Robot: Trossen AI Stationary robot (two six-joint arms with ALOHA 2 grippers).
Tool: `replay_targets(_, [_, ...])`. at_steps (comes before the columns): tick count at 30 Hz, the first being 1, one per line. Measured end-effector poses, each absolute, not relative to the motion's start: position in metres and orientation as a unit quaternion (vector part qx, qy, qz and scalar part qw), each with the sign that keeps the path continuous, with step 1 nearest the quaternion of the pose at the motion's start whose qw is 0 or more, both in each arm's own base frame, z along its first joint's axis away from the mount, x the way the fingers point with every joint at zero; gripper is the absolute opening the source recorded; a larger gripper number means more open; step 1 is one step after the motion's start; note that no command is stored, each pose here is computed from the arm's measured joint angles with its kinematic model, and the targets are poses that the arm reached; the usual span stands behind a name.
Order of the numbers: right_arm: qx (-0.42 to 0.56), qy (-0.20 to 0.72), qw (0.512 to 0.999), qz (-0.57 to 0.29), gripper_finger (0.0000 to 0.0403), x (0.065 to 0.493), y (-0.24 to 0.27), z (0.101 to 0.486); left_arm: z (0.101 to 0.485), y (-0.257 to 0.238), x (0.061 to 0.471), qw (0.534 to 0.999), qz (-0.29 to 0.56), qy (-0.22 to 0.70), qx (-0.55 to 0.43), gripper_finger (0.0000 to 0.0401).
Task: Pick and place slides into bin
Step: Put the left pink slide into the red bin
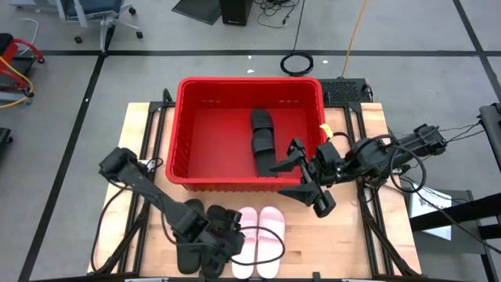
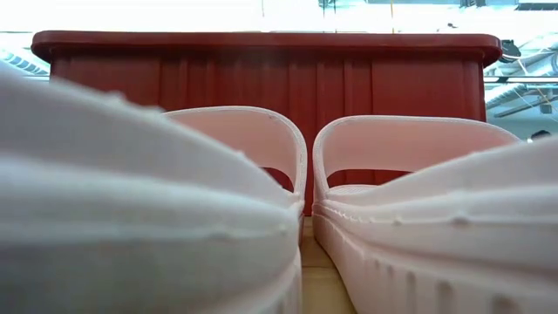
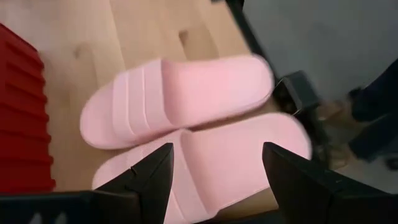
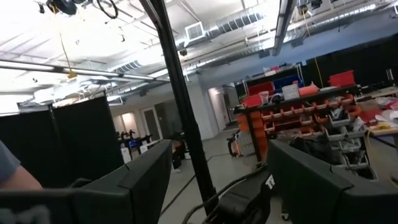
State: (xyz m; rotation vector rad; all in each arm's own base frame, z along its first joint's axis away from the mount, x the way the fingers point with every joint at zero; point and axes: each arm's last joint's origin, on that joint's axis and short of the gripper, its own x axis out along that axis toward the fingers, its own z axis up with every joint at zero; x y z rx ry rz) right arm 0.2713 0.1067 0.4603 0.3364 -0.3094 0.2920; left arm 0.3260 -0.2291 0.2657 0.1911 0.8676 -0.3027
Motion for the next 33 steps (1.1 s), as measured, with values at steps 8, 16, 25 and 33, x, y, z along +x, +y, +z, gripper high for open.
replay_targets(8, [0.167, -0.143, 0.965, 0.143, 0.0254, 0.272, 0.107, 0.458, 0.217, -0.233, 0.342, 0.866, -0.113, 0.468, 0.134, 0.0241])
replay_targets(16, [0.176, -0.136, 0.964, 0.143, 0.0254, 0.272, 0.107, 0.457, 0.186, -0.217, 0.357, 0.848, -0.049, 0.502, 0.163, 0.0241])
replay_targets(25, [0.168, -0.141, 0.969, 0.115, 0.0254, 0.273, 0.105, 0.458, 0.18, -0.185, 0.368, 0.836, 0.044, 0.519, 0.174, 0.0241])
replay_targets(33, [0.169, -0.148, 0.97, 0.091, 0.0254, 0.273, 0.103, 0.458, 0.179, -0.178, 0.367, 0.824, 0.067, 0.531, 0.187, 0.0217])
